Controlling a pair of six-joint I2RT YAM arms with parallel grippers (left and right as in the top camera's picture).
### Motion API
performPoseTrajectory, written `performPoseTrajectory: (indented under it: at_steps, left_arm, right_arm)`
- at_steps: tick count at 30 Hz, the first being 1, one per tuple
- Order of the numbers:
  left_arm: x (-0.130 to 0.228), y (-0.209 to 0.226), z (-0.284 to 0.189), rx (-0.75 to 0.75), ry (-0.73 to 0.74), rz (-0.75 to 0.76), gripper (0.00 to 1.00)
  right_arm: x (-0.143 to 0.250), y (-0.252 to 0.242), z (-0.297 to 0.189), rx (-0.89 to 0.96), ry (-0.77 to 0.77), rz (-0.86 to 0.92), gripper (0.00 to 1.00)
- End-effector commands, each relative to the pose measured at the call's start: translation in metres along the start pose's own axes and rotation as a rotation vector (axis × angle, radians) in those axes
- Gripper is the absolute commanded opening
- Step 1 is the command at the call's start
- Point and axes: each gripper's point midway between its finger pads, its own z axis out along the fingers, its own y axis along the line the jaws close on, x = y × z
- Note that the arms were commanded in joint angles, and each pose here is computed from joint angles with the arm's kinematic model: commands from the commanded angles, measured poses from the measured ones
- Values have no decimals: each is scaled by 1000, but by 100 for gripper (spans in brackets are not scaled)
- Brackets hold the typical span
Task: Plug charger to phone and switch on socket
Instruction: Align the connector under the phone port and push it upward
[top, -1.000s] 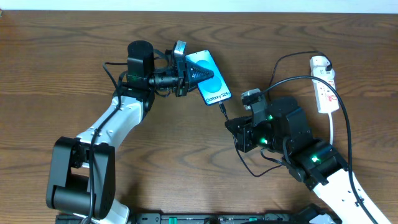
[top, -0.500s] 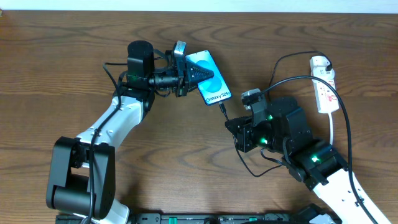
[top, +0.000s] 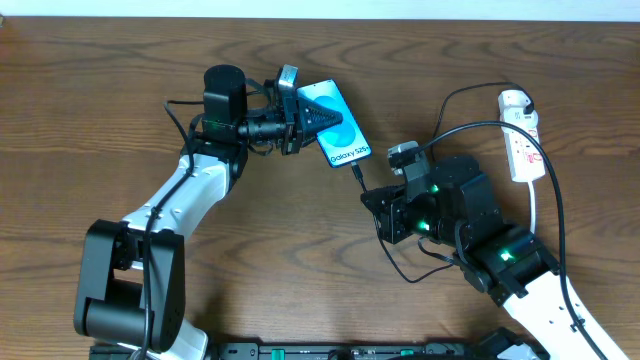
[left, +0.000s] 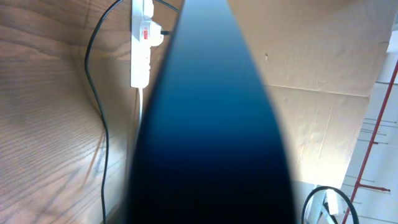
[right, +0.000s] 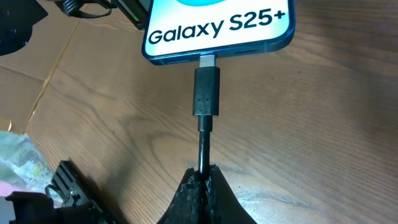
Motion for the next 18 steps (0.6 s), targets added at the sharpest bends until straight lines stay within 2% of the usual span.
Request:
performPoseTrajectory:
  at_steps: [1, 18]
  left_arm:
    - [11, -11, 3, 29, 75, 75, 7]
    - [16, -12, 3, 40, 103, 134, 8]
  right_arm:
    - [-4, -4, 3, 26, -19, 3, 1]
    - [-26, -3, 18, 7, -89, -23, 1]
